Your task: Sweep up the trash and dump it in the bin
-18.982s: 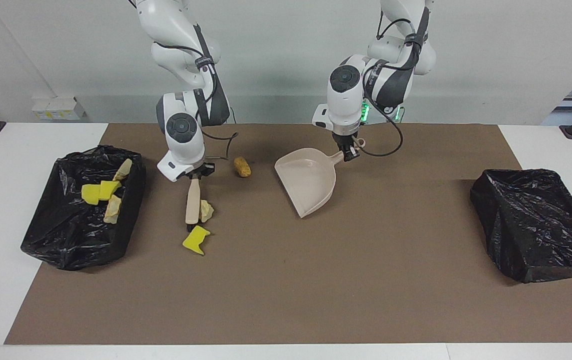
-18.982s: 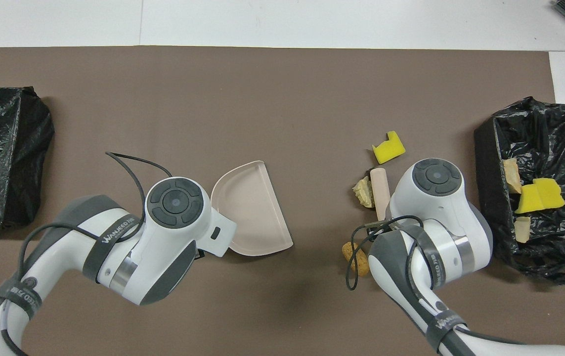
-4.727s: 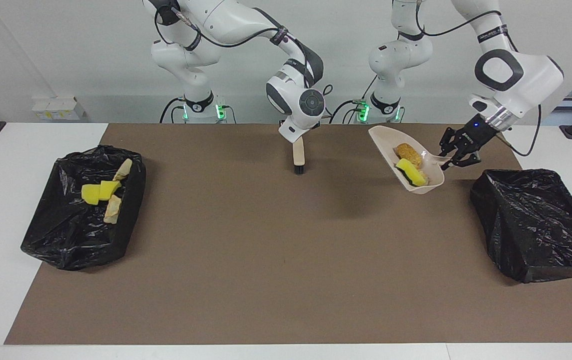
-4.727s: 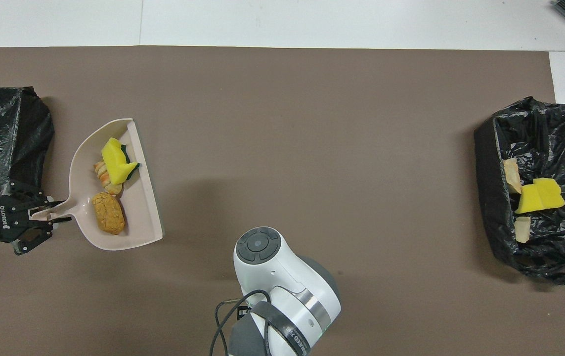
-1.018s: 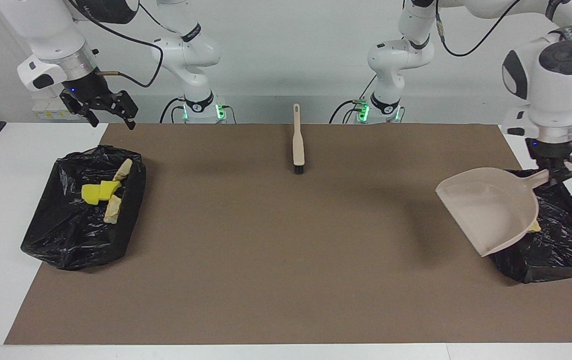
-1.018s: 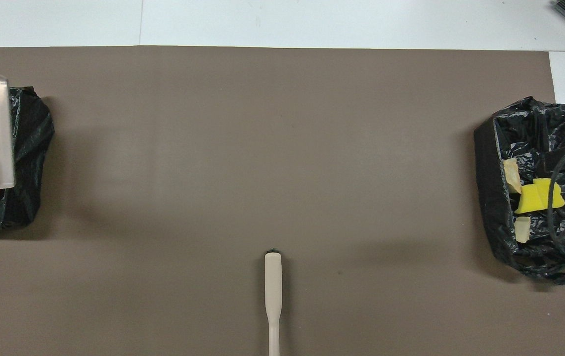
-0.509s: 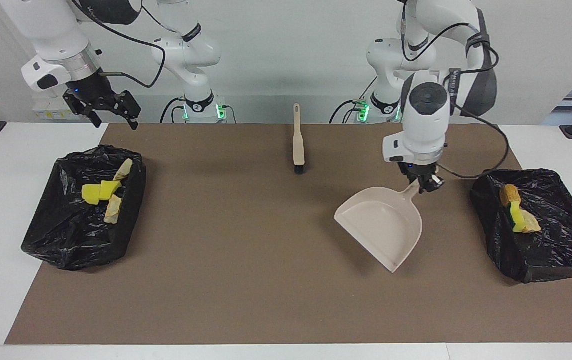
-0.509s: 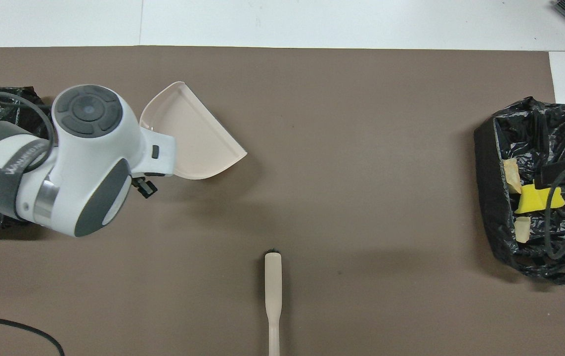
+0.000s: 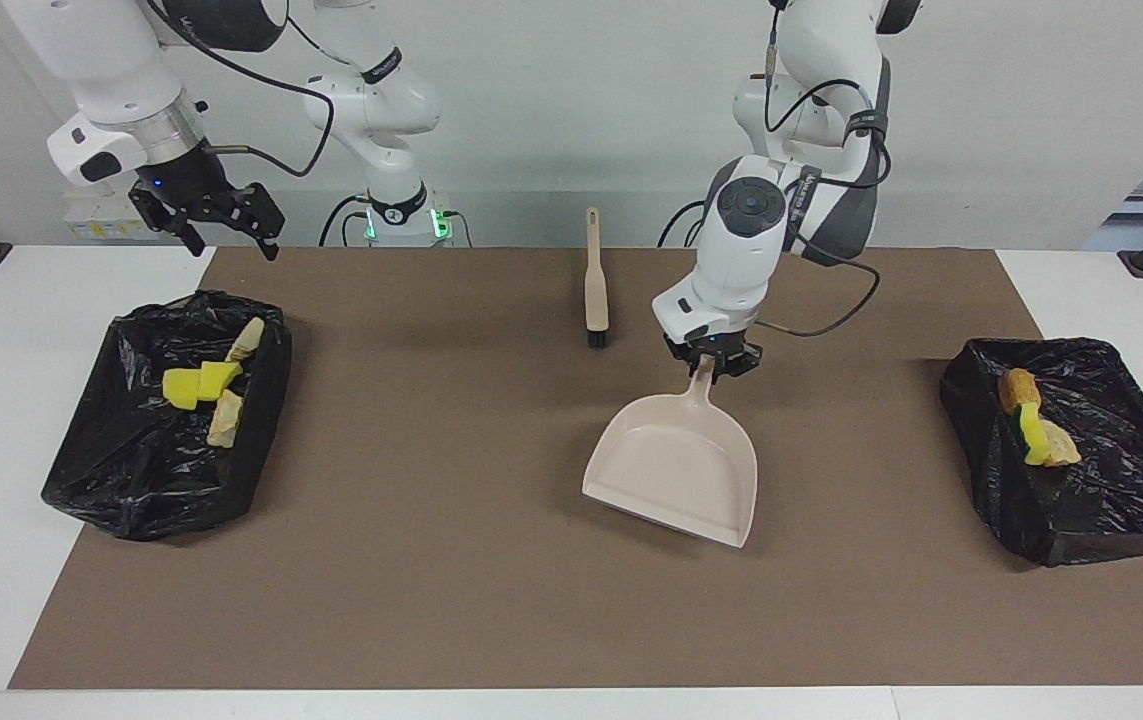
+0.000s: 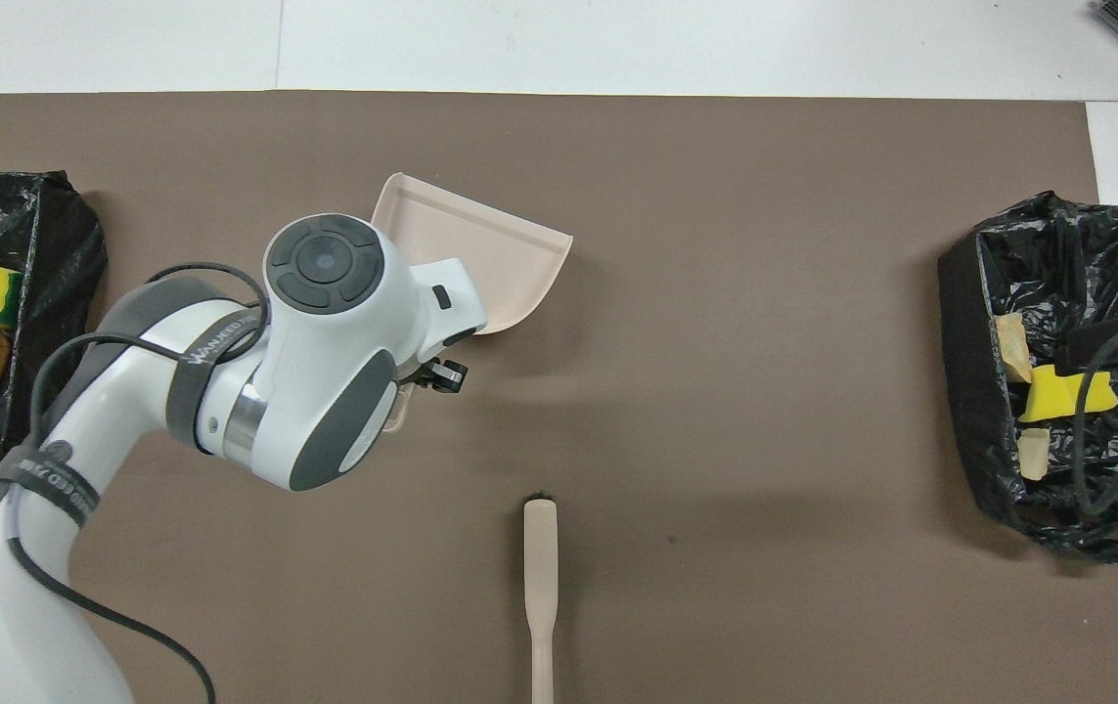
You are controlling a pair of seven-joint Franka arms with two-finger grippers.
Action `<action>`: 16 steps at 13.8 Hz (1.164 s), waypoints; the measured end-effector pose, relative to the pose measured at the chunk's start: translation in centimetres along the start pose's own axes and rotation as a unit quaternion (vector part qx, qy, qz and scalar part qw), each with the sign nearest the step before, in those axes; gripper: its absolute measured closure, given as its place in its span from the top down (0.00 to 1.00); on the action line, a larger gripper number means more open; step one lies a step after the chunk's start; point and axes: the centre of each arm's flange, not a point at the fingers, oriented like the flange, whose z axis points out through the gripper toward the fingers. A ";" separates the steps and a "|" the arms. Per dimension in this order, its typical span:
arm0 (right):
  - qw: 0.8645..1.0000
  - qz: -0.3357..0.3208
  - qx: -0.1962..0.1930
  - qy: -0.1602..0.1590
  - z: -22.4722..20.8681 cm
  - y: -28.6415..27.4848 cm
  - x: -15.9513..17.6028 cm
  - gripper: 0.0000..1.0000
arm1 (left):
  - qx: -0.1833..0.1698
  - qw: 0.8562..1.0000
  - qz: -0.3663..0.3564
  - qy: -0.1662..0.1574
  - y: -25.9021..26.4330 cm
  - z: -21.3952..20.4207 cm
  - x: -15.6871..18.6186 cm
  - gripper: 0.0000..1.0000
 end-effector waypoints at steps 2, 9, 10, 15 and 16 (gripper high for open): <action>1.000 0.000 0.000 0.001 0.0 0.0 0.0 1.00 | -0.019 0.999 -0.047 0.002 2.4 0.3 1.2 0.31; 1.000 -0.005 -0.006 -0.001 -1.1 -0.6 1.1 1.00 | -0.022 0.994 -0.109 -0.011 8.6 4.7 2.8 0.31; 1.000 -0.007 -0.016 0.006 -1.1 -0.6 1.6 1.00 | -0.022 0.994 -0.110 -0.010 8.8 4.8 2.9 0.31; 0.999 -0.032 -0.033 0.010 -0.6 -3.1 2.4 1.00 | -0.018 0.991 -0.130 -0.009 6.4 2.8 3.0 0.77; 0.999 -0.038 -0.034 0.012 -0.8 -3.8 2.3 1.00 | -0.014 0.989 -0.144 -0.017 4.4 1.8 2.8 0.88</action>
